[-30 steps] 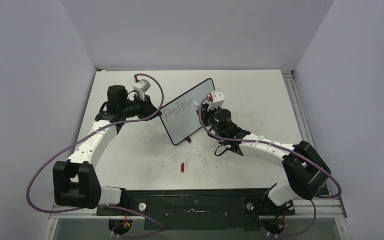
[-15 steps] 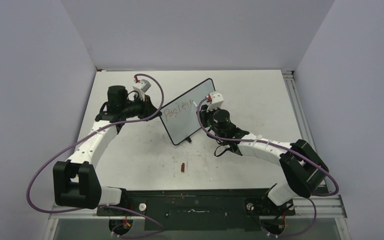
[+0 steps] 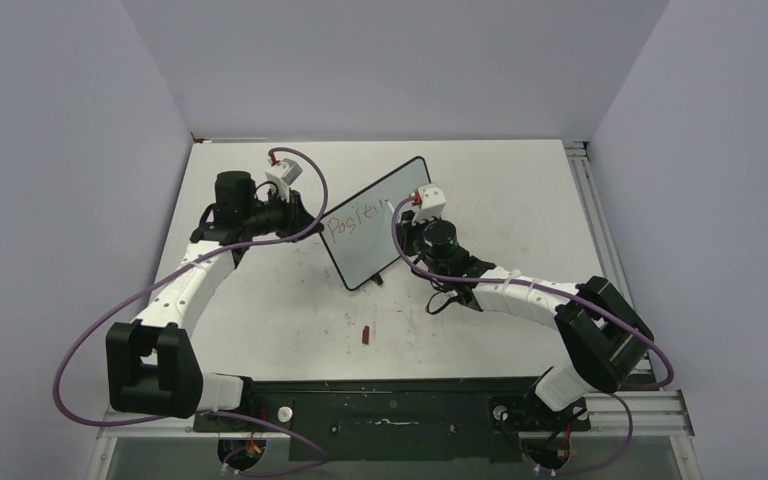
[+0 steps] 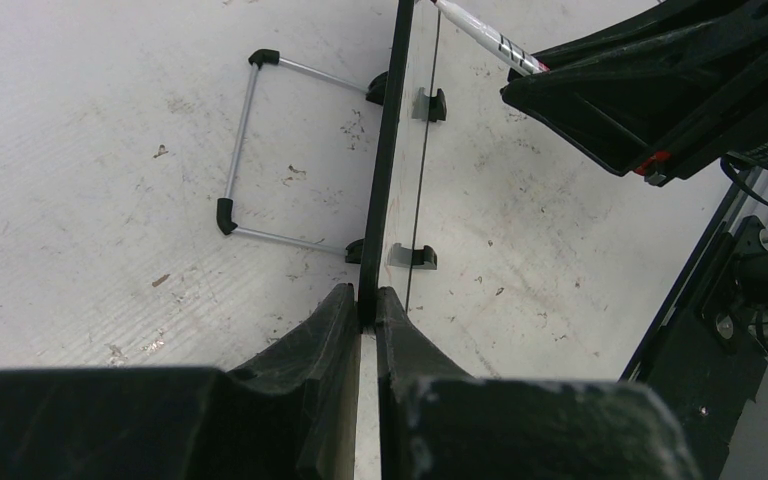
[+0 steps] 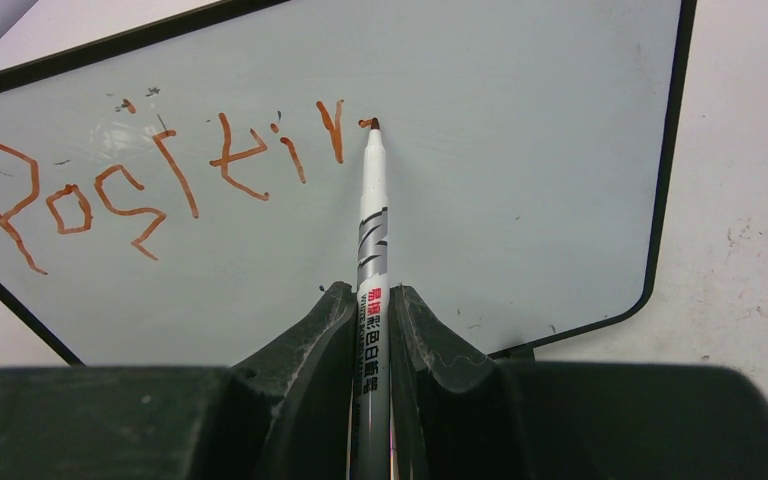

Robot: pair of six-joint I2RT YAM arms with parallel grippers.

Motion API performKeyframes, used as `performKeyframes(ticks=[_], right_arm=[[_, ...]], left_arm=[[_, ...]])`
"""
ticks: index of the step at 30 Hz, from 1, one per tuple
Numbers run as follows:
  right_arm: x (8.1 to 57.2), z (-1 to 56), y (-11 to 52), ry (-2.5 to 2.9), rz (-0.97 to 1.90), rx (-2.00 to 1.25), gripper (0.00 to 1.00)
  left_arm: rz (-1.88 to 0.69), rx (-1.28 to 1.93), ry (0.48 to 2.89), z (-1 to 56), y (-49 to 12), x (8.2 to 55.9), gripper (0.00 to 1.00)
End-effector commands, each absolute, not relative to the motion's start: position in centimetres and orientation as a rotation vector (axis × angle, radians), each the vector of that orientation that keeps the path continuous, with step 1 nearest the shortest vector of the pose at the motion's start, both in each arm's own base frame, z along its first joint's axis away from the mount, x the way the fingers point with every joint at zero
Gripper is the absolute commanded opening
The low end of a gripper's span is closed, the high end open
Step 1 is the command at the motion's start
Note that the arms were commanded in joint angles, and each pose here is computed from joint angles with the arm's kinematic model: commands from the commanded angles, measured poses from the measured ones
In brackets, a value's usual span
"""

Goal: Write a sentence on the whiteboard

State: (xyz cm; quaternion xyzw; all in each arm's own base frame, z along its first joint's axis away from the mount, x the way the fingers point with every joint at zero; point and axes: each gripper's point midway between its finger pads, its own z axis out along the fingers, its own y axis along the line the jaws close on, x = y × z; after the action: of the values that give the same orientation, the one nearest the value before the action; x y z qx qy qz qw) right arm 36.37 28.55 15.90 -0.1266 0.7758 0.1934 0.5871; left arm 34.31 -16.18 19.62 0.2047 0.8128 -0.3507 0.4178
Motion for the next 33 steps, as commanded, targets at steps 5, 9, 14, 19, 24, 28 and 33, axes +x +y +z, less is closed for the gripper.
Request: performKeyframes(ticks=[5, 9, 14, 19, 24, 28, 33], right_arm=[[37.9, 18.3, 28.3, 1.748, 0.428, -0.202, 0.05], [37.9, 18.3, 28.3, 1.747, 0.430, -0.209, 0.05], [37.2, 19.4, 28.3, 1.714, 0.456, -0.217, 0.05], [36.8, 20.4, 28.3, 1.691, 0.463, -0.223, 0.05], [36.9, 20.6, 28.8, 1.684, 0.468, -0.239, 0.05], [37.1, 20.7, 29.2, 1.680, 0.469, -0.247, 0.05], [37.1, 20.9, 29.5, 1.671, 0.474, -0.249, 0.05]], left_arm=[[-0.850, 0.553, 1.951, 22.0, -16.2, 35.2, 0.00], [-0.853, 0.554, 1.951, 22.0, -16.2, 35.2, 0.00], [-0.852, 0.554, 1.951, 22.0, -16.2, 35.2, 0.00], [-0.851, 0.554, 1.949, 22.1, -16.2, 35.1, 0.00], [-0.850, 0.555, 1.947, 22.1, -16.2, 35.1, 0.00], [-0.850, 0.554, 1.947, 22.2, -16.2, 35.1, 0.00], [-0.851, 0.555, 1.946, 22.2, -16.2, 35.1, 0.00]])
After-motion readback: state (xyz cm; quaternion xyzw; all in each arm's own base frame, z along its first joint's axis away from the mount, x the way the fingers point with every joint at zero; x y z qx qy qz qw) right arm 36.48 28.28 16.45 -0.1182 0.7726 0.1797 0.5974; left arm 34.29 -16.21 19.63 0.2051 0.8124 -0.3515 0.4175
